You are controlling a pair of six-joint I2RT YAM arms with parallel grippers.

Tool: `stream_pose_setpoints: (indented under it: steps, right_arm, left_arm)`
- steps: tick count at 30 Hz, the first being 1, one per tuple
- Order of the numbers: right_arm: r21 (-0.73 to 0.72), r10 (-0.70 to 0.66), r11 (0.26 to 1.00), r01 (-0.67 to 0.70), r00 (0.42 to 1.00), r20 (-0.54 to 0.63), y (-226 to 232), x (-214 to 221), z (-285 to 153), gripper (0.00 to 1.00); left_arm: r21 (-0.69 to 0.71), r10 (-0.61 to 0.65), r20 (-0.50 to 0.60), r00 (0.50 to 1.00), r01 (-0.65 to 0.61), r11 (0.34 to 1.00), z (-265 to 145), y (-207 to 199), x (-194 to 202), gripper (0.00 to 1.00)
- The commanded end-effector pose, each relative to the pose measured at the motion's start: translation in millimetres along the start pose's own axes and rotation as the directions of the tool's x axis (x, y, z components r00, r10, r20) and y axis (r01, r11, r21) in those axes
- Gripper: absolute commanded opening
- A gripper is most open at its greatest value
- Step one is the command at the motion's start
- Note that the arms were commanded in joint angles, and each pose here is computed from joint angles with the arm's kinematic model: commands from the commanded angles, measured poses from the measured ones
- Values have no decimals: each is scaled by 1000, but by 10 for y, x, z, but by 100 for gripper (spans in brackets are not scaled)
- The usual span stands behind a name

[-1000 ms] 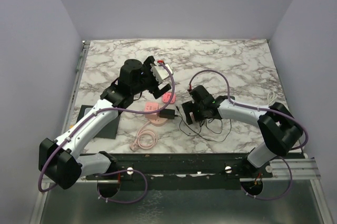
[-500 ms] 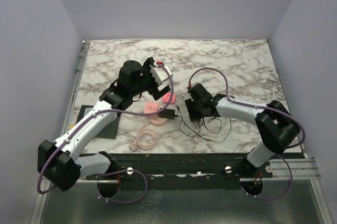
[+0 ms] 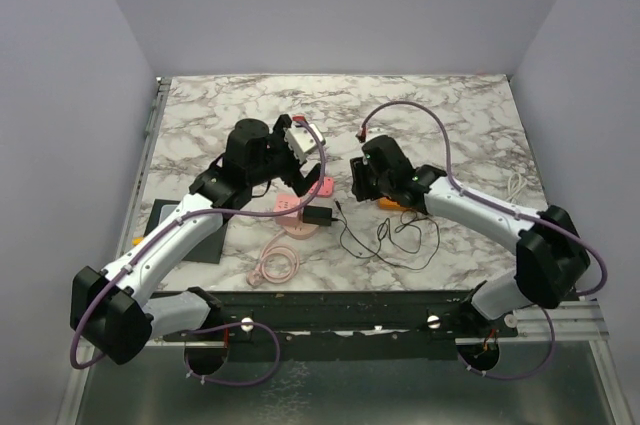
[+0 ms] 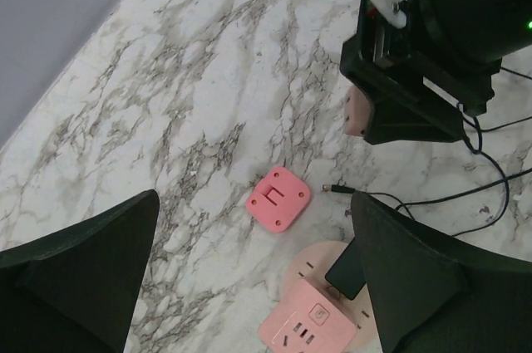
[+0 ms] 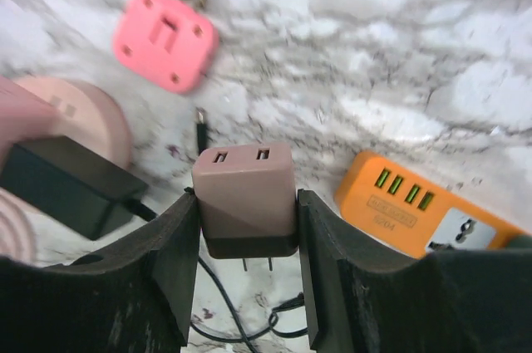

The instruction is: Insert the plug

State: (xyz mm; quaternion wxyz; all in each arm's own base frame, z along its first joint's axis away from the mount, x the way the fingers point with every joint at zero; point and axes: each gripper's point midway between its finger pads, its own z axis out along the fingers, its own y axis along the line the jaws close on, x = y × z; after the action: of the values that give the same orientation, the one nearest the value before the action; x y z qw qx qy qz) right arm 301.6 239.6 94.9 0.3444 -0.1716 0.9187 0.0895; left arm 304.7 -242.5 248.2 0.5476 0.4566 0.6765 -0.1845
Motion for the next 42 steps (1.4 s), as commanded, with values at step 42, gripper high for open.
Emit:
stream_pose_setpoints:
  steps: [42]
  right_arm:
    - [-262, -37, 873, 411, 592, 805, 673, -1567, -1638, 48]
  left_arm:
    - [329, -710, -39, 703, 680, 655, 206, -425, -584, 61]
